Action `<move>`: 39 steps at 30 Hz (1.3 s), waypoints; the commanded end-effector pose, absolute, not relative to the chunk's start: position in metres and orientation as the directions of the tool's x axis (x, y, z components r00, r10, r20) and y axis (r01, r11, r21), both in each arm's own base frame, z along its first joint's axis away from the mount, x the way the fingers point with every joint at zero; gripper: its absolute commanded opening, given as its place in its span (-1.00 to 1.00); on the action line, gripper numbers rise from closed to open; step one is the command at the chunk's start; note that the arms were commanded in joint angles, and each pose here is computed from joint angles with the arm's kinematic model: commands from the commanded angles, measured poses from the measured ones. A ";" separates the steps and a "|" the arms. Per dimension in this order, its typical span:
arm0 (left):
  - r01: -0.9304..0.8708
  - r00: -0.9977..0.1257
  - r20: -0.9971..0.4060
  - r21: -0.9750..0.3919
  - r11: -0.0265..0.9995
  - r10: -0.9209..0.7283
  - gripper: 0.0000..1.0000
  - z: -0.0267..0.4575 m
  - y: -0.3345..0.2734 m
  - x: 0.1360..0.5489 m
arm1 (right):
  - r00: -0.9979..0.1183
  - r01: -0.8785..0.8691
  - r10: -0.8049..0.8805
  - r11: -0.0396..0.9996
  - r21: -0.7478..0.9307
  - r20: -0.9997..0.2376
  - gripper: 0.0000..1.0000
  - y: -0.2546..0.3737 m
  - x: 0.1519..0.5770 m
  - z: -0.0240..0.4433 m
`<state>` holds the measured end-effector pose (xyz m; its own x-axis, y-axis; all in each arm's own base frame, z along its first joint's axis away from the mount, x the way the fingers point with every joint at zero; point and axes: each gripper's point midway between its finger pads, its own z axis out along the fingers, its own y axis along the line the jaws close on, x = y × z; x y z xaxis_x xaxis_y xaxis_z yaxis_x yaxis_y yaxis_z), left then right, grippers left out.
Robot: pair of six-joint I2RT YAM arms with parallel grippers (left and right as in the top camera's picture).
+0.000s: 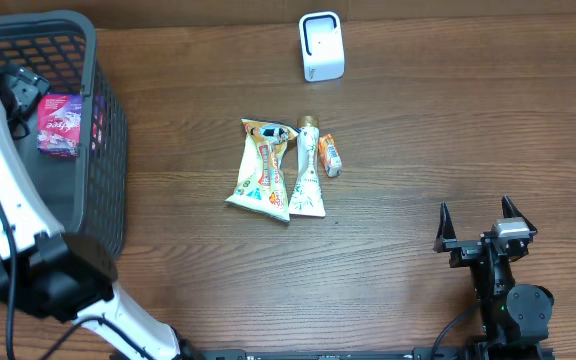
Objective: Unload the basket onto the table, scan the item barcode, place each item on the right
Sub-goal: 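Reach the left gripper down into the basket toward the pink-purple box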
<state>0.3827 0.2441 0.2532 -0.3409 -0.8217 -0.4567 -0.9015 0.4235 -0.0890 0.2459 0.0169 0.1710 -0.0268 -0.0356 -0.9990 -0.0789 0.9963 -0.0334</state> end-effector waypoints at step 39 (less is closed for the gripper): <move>-0.816 -0.573 -0.212 0.049 0.576 -0.792 0.99 0.058 0.258 0.426 | -0.020 -0.081 -0.037 0.996 -0.035 -0.999 1.00 0.018 0.246 0.170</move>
